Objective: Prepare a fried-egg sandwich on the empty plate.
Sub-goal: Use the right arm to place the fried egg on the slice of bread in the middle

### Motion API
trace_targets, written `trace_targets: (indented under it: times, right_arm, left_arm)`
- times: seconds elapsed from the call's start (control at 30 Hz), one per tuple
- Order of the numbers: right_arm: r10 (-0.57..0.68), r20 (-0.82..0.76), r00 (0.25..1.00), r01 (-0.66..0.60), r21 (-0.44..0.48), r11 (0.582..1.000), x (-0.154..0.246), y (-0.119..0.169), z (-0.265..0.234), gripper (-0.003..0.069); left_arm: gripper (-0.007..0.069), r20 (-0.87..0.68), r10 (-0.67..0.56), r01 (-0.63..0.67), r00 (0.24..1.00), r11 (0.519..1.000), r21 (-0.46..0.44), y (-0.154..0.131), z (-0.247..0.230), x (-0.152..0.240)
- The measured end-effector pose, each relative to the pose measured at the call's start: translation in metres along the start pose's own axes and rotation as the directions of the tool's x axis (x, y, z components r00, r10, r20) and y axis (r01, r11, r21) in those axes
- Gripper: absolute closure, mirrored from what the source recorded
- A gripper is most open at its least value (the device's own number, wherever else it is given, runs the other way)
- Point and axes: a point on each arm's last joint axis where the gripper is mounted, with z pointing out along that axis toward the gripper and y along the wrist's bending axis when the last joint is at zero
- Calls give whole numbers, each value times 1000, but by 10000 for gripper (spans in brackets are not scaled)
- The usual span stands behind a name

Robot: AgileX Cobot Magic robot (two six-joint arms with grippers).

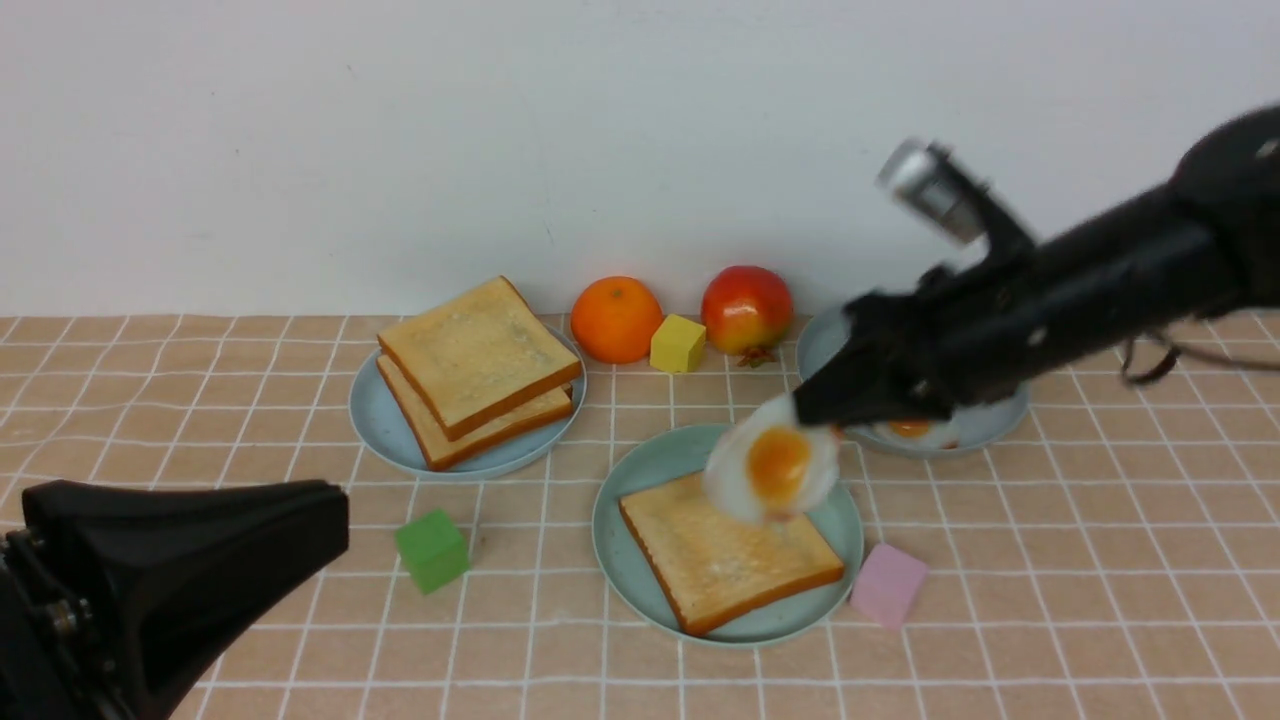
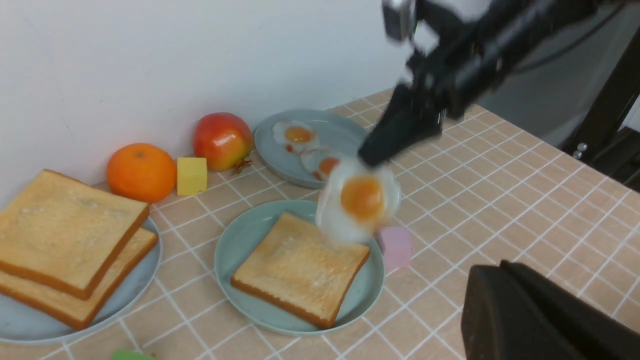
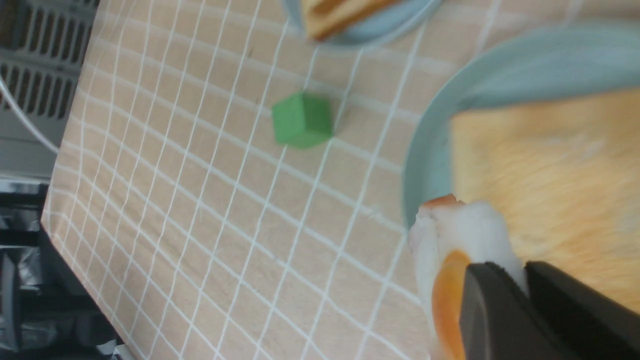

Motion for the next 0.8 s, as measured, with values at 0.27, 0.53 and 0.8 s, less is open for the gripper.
trace_targets:
  times: [0.27, 0.53, 0.8]
  right_arm:
    - [131, 25, 991, -130, -28, 991, 4, -22, 47, 585]
    - [212, 31, 977, -211, -31, 977, 7, -46, 72, 585]
    - [209, 68, 976, -211, 15, 977, 5, -52, 74, 536]
  left_arm:
    - [636, -10, 10, -10, 1000, 1000, -7, 1, 0, 1]
    - [634, -11, 33, -33, 999, 999, -15, 1, 0, 1]
    - [628, -13, 39, -39, 999, 999, -18, 2, 0, 1]
